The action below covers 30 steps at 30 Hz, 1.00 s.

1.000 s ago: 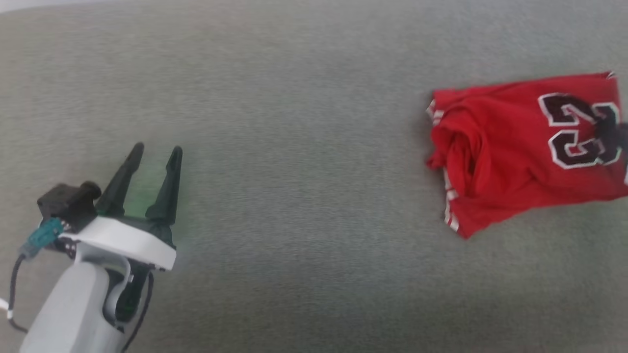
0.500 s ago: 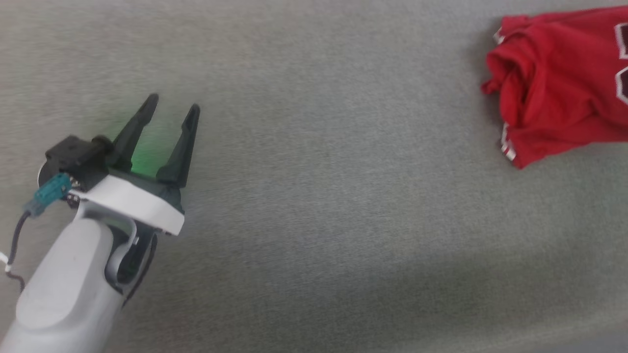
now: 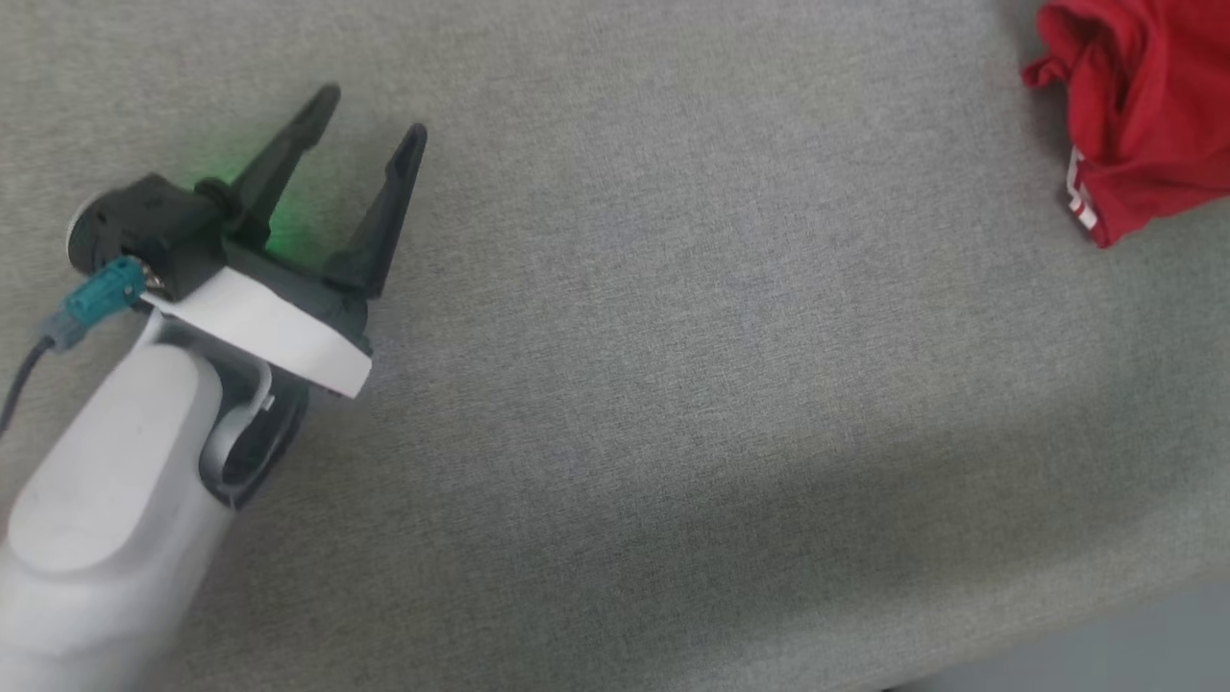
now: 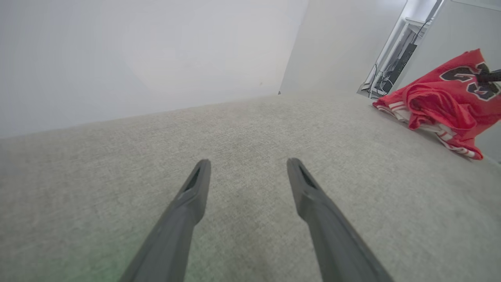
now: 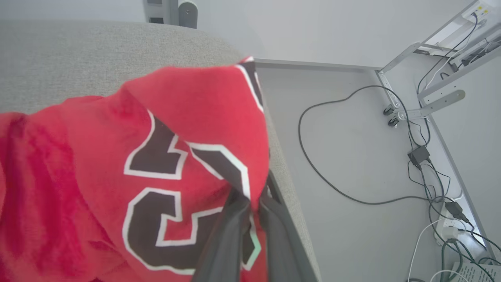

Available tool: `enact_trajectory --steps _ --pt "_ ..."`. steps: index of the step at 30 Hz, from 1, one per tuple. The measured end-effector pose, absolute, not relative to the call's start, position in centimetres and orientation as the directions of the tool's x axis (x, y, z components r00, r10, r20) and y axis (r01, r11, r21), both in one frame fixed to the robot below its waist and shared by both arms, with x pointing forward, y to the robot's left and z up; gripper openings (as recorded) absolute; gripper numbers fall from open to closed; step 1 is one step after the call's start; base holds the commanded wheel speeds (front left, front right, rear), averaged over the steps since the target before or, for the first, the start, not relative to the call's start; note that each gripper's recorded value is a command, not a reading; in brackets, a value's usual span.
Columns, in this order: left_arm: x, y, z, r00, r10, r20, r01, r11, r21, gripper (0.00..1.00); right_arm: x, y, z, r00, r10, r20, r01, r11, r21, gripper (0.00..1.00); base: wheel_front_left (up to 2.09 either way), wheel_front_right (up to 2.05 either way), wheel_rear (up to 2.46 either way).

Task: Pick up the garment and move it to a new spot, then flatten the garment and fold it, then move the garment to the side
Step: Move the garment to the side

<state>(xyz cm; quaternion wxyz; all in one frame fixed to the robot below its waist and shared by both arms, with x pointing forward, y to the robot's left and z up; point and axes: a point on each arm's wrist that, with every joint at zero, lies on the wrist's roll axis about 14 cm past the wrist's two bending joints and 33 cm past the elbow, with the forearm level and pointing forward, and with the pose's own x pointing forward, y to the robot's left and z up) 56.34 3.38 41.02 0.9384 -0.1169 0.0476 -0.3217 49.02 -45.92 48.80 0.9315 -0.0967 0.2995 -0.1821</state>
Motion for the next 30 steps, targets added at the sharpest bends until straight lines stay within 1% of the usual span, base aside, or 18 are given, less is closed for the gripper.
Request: enact_trajectory --steps 5,9,14,21,22,23,24,25,26,30 --pt "57.2 2.2 40.5 0.766 -0.643 0.0 0.623 0.742 -0.248 1.0 49.6 -47.0 47.7 0.752 -0.43 -0.5 0.279 0.895 -0.348 0.0 0.0 0.0 0.0" --pt "57.7 1.8 40.2 0.757 -0.653 0.007 0.634 0.732 -0.25 1.0 50.5 -46.5 45.8 0.754 -0.425 -0.501 0.246 0.89 -0.385 0.0 0.0 0.0 0.0" --pt "58.0 1.9 40.0 0.754 -0.657 0.008 0.637 0.729 -0.249 1.0 52.1 -45.2 43.5 0.764 -0.397 -0.509 0.209 0.898 -0.387 0.0 0.0 0.0 0.0" --pt "58.2 2.4 40.2 0.765 -0.644 0.014 0.625 0.737 -0.256 1.0 53.2 -44.5 41.3 0.75 -0.387 -0.536 0.187 0.902 -0.389 0.0 0.0 0.0 0.0" --pt "58.2 2.5 40.3 0.767 -0.641 0.014 0.622 0.74 -0.256 1.0 53.3 -44.5 41.2 0.746 -0.389 -0.54 0.188 0.901 -0.39 0.05 0.0 0.0 0.0" --pt "58.2 2.6 40.4 0.771 -0.637 0.015 0.618 0.742 -0.259 1.0 53.3 -44.6 41.1 0.742 -0.392 -0.544 0.188 0.901 -0.392 0.23 0.0 0.0 0.0" --pt "58.2 2.7 40.5 0.773 -0.634 0.016 0.615 0.745 -0.259 1.0 53.3 -44.6 41.2 0.741 -0.393 -0.544 0.19 0.9 -0.391 0.38 0.0 0.0 0.0" --pt "58.2 2.9 40.6 0.777 -0.63 0.016 0.612 0.748 -0.259 1.0 53.3 -44.7 41.4 0.743 -0.394 -0.541 0.195 0.901 -0.388 0.56 0.0 0.0 0.0" --pt "58.2 3.0 40.8 0.782 -0.622 0.018 0.604 0.751 -0.268 1.0 53.3 -44.7 41.6 0.743 -0.396 -0.54 0.195 0.9 -0.39 1.0 0.0 0.0 0.0" --pt "58.1 4.2 41.4 0.805 -0.593 0.015 0.572 0.77 -0.281 1.0 53.0 -45.0 42.9 0.752 -0.401 -0.523 0.213 0.899 -0.382 1.0 0.0 0.0 0.0"
